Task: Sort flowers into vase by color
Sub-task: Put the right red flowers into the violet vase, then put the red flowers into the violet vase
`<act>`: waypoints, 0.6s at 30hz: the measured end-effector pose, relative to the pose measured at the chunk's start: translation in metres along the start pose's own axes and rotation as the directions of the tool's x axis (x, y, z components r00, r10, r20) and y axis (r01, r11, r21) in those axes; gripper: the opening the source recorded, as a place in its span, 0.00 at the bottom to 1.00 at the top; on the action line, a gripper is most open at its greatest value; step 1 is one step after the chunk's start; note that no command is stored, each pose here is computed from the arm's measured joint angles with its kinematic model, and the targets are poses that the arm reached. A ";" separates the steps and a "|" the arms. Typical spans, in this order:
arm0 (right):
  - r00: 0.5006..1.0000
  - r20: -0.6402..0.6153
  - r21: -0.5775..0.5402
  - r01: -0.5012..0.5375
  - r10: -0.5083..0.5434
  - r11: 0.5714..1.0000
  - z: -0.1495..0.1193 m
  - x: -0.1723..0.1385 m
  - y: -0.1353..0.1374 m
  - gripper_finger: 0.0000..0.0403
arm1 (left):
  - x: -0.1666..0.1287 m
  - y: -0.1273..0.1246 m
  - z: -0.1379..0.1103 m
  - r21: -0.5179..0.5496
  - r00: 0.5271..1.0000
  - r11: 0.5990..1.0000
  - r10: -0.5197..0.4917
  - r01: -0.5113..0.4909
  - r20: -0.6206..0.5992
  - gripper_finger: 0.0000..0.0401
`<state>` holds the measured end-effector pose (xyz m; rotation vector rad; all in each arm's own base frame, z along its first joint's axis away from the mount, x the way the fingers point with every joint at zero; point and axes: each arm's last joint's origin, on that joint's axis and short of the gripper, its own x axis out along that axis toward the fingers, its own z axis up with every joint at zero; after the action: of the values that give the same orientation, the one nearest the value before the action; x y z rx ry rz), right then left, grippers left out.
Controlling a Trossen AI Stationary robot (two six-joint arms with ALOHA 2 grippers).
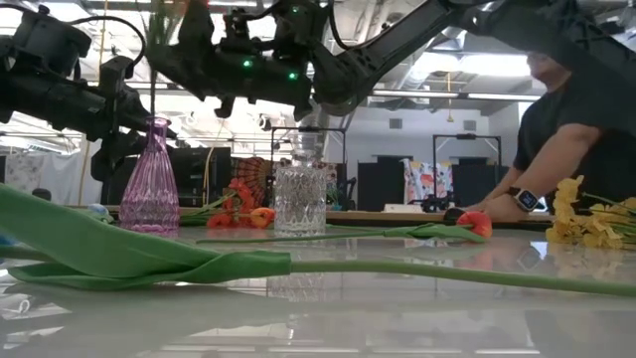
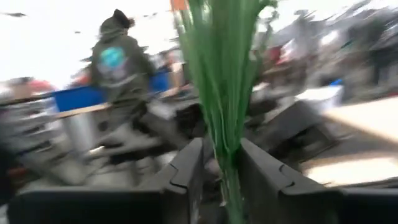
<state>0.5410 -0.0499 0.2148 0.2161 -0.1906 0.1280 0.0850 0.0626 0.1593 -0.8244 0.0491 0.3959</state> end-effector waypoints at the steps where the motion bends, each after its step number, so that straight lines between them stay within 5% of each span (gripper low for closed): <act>1: 0.998 -0.045 0.018 -0.033 0.033 0.999 0.002 -0.001 0.000 0.35 | 0.000 0.000 0.000 0.000 1.000 1.000 -0.001 0.001 0.000 0.25; 11: 0.900 -0.435 -0.123 -0.097 0.034 0.988 0.049 -0.023 -0.001 0.59 | 0.000 0.000 0.000 0.007 1.000 1.000 0.000 0.000 0.000 0.25; 18: 0.793 -0.608 -0.137 -0.060 -0.036 0.989 0.085 -0.055 -0.012 0.62 | 0.000 0.000 0.000 0.040 1.000 0.999 0.008 -0.009 0.006 0.25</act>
<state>0.4743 -0.0861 0.2830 0.0139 0.4495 0.1898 0.0849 0.0629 0.1592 -0.7836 0.0548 0.4042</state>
